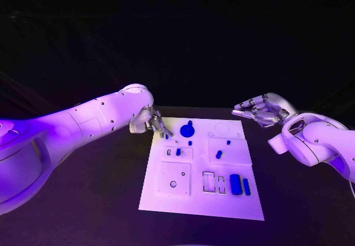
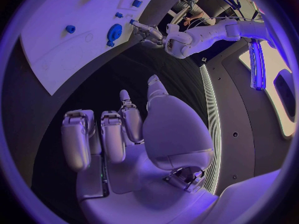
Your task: Assemble the parts on the task board
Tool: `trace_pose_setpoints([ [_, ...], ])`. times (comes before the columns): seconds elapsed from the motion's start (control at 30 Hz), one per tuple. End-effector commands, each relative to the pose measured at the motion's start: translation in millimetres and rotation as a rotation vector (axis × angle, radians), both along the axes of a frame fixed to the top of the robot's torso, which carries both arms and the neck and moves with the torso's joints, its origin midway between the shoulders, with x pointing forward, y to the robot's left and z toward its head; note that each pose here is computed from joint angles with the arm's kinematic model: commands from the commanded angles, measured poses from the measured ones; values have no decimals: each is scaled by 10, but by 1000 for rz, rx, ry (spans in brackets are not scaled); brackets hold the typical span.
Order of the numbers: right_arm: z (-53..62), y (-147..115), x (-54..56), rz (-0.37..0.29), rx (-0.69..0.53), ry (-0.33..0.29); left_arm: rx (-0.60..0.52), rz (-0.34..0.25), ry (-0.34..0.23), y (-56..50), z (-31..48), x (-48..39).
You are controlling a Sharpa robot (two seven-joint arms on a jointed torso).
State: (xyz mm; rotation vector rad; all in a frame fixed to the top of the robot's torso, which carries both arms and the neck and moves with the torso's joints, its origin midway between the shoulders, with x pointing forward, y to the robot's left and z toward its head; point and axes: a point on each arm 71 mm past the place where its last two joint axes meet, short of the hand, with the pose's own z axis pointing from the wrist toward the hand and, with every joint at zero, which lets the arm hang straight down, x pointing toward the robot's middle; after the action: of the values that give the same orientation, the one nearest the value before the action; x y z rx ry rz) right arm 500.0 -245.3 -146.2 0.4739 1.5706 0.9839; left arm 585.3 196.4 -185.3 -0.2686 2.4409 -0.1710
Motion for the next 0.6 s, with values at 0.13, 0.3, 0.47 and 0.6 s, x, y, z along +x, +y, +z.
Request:
trace_pose_setpoints([
  [0.13, -2, 20, -6, 20, -1, -1, -20, -10, 17, -42, -9, -14],
  [0.3, -3, 19, -6, 19, -1, 0, -25, 2, 6, -34, -5, -5],
  [0.47, -3, 21, -5, 20, -1, 0, -26, 8, 1, -41, -4, -1],
  [0.6, -3, 23, -4, 20, -1, 0, -29, 7, -1, -61, -11, -1],
])
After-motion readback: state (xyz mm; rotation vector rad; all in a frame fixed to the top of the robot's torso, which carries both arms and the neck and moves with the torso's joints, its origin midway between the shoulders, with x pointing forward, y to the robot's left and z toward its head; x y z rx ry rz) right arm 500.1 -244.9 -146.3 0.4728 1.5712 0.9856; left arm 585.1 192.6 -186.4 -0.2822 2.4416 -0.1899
